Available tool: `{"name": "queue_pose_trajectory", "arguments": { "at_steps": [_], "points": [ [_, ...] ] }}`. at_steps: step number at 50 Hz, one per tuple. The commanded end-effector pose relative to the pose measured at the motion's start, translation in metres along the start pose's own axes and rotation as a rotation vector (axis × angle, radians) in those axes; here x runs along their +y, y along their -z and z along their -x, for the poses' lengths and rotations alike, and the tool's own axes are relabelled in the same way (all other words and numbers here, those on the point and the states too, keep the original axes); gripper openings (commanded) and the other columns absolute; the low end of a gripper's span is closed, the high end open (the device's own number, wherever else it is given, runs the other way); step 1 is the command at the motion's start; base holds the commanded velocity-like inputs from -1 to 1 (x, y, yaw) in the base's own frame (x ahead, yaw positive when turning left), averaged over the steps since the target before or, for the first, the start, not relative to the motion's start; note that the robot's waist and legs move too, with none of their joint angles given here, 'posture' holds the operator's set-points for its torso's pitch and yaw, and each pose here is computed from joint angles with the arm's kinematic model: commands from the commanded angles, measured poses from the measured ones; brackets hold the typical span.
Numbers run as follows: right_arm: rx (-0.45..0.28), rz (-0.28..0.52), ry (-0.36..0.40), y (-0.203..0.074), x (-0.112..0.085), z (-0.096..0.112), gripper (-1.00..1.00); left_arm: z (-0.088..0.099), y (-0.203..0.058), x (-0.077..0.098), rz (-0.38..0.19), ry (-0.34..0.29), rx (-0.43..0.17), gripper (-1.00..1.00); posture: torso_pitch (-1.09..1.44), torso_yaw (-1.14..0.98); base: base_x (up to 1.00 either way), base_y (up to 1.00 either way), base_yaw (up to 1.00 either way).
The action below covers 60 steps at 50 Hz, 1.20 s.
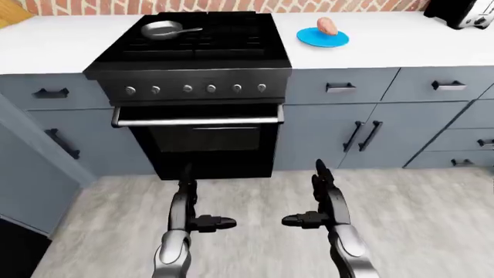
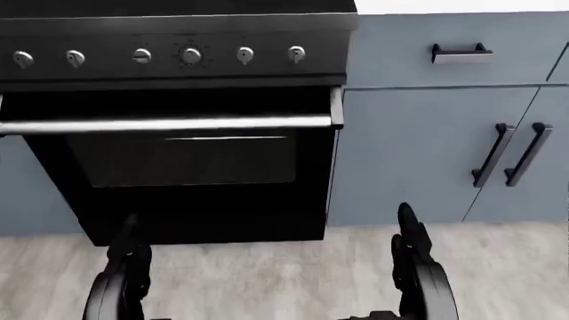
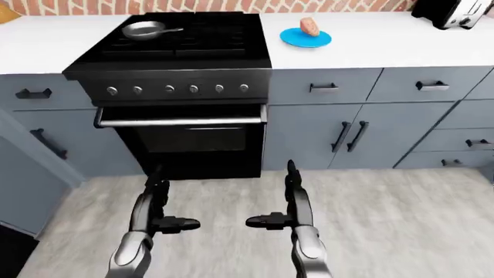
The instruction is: Pick the sweet potato from the plate and place it in the pan.
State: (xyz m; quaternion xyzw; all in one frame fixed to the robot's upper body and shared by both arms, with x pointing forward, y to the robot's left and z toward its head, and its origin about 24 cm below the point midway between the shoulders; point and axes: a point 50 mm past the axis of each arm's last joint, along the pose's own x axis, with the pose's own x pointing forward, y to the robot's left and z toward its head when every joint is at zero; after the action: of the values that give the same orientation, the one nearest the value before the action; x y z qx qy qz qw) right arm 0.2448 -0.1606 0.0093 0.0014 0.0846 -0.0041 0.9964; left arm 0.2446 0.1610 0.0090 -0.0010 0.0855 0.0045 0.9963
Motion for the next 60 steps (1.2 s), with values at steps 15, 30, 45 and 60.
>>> {"name": "queue_pose_trajectory", "arguments": {
  "at_steps": [15,30,45,60],
  "points": [
    [-0.156,0.023,-0.006,-0.030,0.001,-0.002,1.00,0.000,-0.033,-0.001,-0.005,0.001,-0.176,1.00,0.00,0.00,0.00,0.00,0.00],
    [-0.174,0.092,0.041,-0.082,-0.001,0.001,1.00,-0.004,-0.082,-0.001,-0.021,-0.022,-0.223,1.00,0.00,0.00,0.00,0.00,0.00],
    [-0.181,0.151,0.072,-0.154,-0.006,0.010,1.00,-0.004,-0.158,-0.001,-0.008,0.000,-0.251,1.00,0.00,0.00,0.00,0.00,0.00],
    [-0.214,0.196,0.093,-0.205,-0.005,0.025,1.00,0.001,-0.208,0.000,0.016,0.017,-0.302,1.00,0.00,0.00,0.00,0.00,0.00]
  ]
}}
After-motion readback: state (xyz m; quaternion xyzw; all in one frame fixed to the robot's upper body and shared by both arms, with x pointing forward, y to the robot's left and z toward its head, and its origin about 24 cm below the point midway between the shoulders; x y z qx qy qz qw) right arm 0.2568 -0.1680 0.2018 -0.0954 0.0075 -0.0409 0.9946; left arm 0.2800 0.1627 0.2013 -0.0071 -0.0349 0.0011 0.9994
